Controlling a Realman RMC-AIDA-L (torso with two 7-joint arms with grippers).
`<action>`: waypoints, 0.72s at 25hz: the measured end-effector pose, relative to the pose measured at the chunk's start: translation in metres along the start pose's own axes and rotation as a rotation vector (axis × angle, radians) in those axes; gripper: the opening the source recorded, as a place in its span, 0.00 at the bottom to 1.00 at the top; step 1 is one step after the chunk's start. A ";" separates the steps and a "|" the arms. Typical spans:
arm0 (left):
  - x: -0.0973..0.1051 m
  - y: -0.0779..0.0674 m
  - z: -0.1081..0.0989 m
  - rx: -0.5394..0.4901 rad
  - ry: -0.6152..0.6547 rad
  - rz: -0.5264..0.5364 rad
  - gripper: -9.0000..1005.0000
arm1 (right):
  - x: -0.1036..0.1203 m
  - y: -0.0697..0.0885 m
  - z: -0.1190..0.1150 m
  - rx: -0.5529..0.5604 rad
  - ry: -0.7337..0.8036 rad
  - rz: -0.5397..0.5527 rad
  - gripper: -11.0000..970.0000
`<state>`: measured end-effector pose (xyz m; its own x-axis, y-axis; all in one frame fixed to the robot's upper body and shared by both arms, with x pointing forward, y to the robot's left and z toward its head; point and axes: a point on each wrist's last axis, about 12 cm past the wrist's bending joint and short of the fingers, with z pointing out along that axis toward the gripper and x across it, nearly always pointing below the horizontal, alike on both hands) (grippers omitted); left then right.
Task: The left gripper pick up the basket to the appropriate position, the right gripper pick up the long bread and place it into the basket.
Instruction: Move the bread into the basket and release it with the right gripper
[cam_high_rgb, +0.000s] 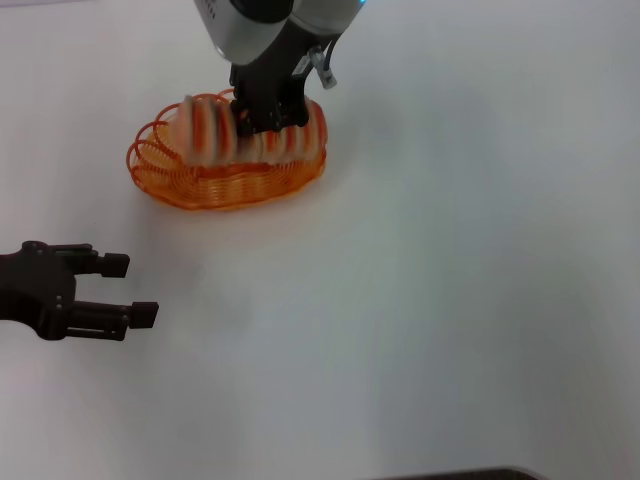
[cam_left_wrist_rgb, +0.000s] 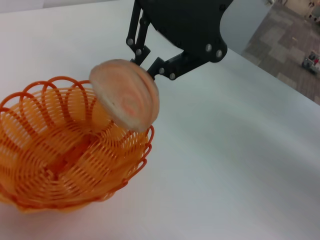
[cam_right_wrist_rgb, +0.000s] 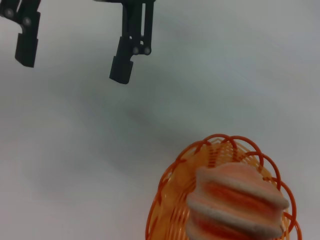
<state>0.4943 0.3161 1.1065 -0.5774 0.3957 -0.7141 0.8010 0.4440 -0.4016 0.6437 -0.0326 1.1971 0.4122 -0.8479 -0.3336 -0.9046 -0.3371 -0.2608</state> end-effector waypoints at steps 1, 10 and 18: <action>0.000 0.000 0.000 0.001 0.000 -0.002 0.87 | -0.001 0.000 0.001 0.002 0.003 -0.007 0.14; 0.000 0.000 0.001 0.000 -0.005 -0.011 0.87 | -0.004 -0.001 0.007 0.011 0.015 -0.005 0.17; 0.001 -0.001 0.002 0.003 -0.007 -0.021 0.87 | -0.004 -0.003 0.007 0.028 0.009 -0.009 0.43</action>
<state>0.4933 0.3147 1.1048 -0.5930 0.3805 -0.7096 0.7891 0.4499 -0.4182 0.6449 -0.0251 1.1929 0.4189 -0.8488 -0.3227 -0.8975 -0.3329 -0.2894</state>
